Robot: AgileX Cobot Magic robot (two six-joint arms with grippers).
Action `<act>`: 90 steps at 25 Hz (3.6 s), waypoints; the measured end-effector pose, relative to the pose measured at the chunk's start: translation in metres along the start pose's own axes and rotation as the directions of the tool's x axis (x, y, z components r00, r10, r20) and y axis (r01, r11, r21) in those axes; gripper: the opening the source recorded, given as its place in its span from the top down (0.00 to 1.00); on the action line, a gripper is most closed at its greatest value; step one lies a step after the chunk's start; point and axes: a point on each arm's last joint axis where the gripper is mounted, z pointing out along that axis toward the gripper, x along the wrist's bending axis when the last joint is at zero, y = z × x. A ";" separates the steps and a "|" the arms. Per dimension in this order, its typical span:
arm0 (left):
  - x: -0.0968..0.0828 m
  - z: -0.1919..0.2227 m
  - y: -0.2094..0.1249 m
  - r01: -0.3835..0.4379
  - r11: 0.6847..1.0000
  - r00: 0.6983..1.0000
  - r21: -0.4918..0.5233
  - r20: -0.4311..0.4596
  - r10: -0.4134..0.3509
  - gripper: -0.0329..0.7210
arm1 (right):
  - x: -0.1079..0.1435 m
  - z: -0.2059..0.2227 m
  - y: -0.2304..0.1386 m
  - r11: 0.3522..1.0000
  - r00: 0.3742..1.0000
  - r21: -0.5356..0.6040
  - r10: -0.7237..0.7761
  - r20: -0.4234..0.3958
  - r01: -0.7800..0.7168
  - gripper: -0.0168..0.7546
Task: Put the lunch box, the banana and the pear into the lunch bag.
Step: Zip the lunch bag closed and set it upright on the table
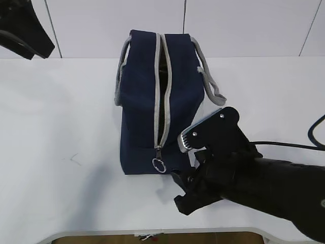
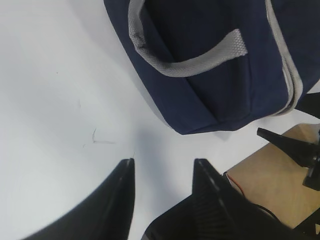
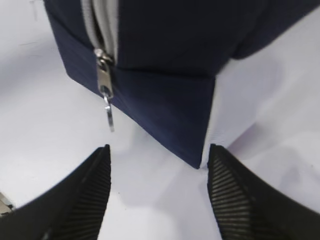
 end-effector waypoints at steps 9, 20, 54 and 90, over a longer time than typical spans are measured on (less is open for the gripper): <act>0.000 0.000 0.000 0.000 1.000 1.000 0.000 0.000 0.000 0.58 | 0.006 0.000 0.003 0.999 0.997 -0.040 -0.033 -0.066 0.030 0.35; 0.000 0.000 0.000 0.000 1.000 1.000 0.000 0.000 0.000 0.58 | 0.009 0.020 -0.001 0.990 0.997 -0.132 -0.053 -0.058 0.045 0.35; 0.000 0.000 0.000 0.000 1.000 1.000 0.001 0.000 0.000 0.60 | 0.017 0.029 -0.006 0.989 0.990 -0.147 -0.023 -0.140 0.002 0.50; 0.000 0.000 0.000 0.000 1.000 1.000 0.001 0.000 0.000 0.63 | 0.015 0.030 -0.010 0.994 0.992 -0.099 0.023 -0.123 -0.035 0.96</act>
